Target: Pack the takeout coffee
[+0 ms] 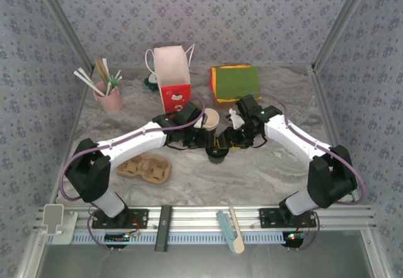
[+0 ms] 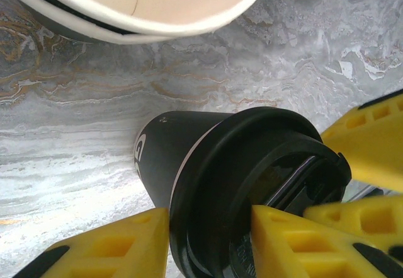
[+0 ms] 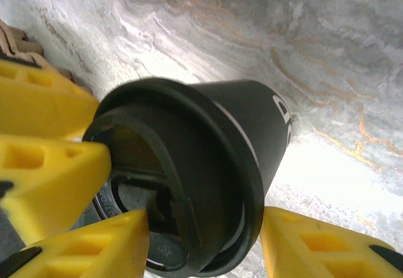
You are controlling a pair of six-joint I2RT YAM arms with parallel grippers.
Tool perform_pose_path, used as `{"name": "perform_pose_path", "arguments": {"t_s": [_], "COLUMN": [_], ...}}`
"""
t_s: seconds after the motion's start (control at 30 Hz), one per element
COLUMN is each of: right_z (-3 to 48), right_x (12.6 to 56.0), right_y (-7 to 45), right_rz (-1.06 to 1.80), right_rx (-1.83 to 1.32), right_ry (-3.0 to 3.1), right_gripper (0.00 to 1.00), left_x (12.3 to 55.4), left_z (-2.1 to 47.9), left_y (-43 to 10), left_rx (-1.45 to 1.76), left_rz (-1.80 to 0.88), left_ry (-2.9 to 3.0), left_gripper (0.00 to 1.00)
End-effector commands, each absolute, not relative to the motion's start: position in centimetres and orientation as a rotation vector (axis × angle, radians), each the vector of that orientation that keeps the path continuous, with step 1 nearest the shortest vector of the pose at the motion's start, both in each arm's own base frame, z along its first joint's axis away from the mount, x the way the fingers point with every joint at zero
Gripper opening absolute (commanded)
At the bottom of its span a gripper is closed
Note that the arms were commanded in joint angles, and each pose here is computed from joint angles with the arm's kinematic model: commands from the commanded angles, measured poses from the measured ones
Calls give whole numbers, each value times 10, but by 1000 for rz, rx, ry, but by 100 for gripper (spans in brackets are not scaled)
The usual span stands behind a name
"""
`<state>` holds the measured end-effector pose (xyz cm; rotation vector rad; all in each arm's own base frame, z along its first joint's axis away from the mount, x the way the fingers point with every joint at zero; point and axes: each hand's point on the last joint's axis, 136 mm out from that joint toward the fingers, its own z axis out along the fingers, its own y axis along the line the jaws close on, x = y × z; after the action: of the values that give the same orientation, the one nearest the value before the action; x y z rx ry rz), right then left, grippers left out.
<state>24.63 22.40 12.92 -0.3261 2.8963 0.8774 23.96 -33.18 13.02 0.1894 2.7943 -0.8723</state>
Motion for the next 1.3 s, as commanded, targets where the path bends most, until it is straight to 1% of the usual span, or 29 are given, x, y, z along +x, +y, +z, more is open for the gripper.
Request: {"name": "perform_pose_path", "arguments": {"t_s": [0.0,0.17,0.23,0.37,0.43,0.53,1.0,1.17,1.27], "right_z": [140,143,142,137,133,127,86,84,92], "right_x": [261,266,269,272,272,272,236,233,237], "right_y": [225,225,225,227,228,228,205,202,204], "right_rz": [898,910,908,909,910,902,815,800,804], "right_rx": [-291,-278,-277,-278,-279,-273,-238,-234,-242], "right_ry": [2866,2850,2851,2857,2866,2881,2997,3004,2987], "right_gripper": [50,53,47,39,37,30,29,29,32], "left_x": [222,223,222,222,222,222,216,214,215], "left_z": [106,107,107,107,107,105,88,84,88], "left_y": [-314,-315,-315,-317,-316,-316,-307,-306,-308], "left_rx": [193,198,199,205,206,203,196,195,206], "left_rz": [-751,-751,-750,-749,-747,-745,-701,-692,-696], "left_ry": [2895,2891,2893,2892,2893,2897,2932,2941,2931], "left_gripper": [38,38,38,38,38,38,38,38,37]}}
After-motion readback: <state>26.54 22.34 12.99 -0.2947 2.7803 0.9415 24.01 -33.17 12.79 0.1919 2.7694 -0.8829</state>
